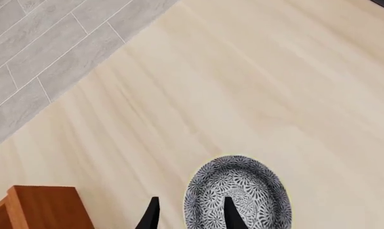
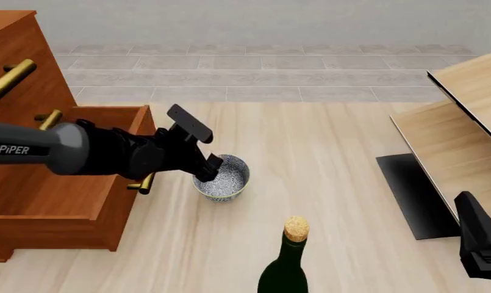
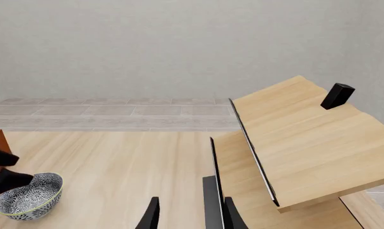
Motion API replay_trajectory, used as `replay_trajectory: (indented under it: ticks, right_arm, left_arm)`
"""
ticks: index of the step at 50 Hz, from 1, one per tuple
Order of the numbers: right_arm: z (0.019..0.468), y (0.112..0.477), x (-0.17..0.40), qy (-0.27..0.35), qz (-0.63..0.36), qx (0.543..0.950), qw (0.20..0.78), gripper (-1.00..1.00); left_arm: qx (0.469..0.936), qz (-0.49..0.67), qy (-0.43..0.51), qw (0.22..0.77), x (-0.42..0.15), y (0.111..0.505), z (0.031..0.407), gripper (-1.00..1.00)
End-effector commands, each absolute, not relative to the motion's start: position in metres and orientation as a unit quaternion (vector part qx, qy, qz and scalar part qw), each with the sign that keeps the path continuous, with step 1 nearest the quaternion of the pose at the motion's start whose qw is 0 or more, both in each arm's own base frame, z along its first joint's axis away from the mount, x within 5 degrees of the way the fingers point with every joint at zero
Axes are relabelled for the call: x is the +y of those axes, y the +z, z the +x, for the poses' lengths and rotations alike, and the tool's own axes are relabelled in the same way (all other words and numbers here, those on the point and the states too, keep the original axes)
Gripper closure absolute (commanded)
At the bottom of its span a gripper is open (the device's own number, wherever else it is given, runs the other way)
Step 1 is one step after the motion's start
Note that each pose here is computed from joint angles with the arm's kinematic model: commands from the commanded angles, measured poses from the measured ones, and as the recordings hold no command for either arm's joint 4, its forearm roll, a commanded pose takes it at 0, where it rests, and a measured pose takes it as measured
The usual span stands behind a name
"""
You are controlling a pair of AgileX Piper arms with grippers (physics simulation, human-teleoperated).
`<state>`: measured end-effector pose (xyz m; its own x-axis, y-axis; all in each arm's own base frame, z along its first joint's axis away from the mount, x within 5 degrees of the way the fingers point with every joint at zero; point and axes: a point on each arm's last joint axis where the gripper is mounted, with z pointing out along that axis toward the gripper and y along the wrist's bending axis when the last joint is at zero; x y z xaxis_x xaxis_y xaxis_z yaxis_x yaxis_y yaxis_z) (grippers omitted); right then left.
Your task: Put the bowl on top of the cabinet.
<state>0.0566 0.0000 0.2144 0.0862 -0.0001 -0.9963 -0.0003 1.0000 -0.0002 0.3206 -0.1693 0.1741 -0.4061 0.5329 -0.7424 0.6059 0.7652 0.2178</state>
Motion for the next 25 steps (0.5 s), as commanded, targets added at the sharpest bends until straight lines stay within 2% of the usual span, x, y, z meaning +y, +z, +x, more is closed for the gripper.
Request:
replay_trajectory:
  ticks: [1, 25]
  right_arm:
    - [0.057, 0.214, 0.0, 0.0, 0.0, 0.676, 0.737, -1.0]
    - [0.057, 0.214, 0.0, 0.0, 0.0, 0.676, 0.737, -1.0]
  left_arm:
    - [0.838, 0.342, -0.04, 0.423, -0.169, 0.169, 0.323, -1.0]
    - [0.843, 0.343, -0.037, 0.412, -0.17, 0.155, 0.33, -1.0]
